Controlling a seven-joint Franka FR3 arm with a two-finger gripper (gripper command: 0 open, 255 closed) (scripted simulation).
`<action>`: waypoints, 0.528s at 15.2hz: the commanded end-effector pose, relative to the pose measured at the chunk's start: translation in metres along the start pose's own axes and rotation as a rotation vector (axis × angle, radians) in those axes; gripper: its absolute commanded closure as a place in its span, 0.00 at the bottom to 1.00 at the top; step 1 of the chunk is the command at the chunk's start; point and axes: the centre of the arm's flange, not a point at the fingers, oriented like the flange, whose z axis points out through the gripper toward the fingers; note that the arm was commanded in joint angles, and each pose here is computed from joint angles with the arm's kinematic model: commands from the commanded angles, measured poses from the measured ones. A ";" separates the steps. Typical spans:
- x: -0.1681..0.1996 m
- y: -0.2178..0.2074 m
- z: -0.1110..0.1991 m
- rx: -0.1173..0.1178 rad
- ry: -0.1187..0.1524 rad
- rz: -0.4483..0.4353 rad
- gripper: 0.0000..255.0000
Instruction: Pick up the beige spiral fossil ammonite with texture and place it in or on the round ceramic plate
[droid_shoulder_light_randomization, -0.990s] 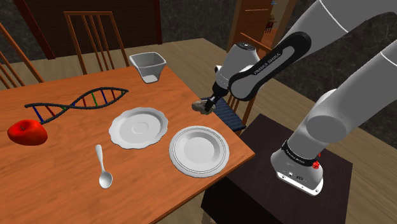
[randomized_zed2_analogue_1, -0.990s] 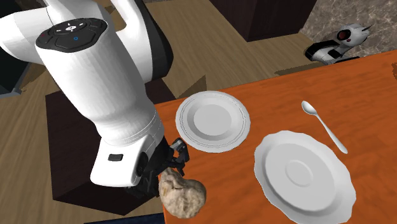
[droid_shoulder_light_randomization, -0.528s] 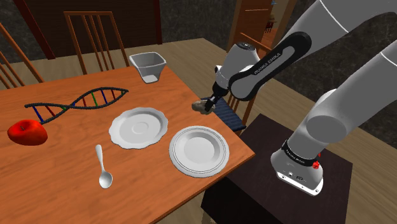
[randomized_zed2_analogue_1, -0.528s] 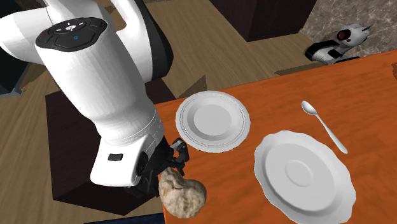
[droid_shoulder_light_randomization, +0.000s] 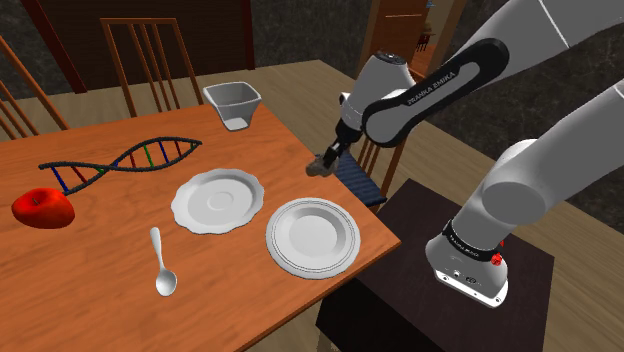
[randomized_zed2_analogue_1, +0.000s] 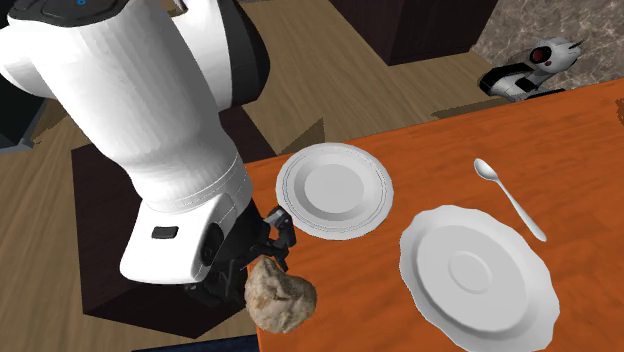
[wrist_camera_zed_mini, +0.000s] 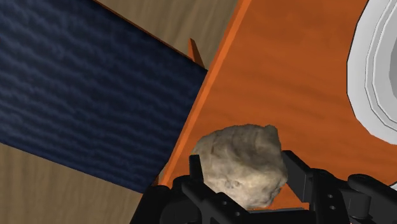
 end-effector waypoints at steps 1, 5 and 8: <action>0.003 0.000 -0.011 0.000 0.000 0.000 1.00; 0.009 0.000 -0.031 0.000 0.000 0.000 1.00; 0.013 0.000 -0.047 0.000 0.000 0.000 1.00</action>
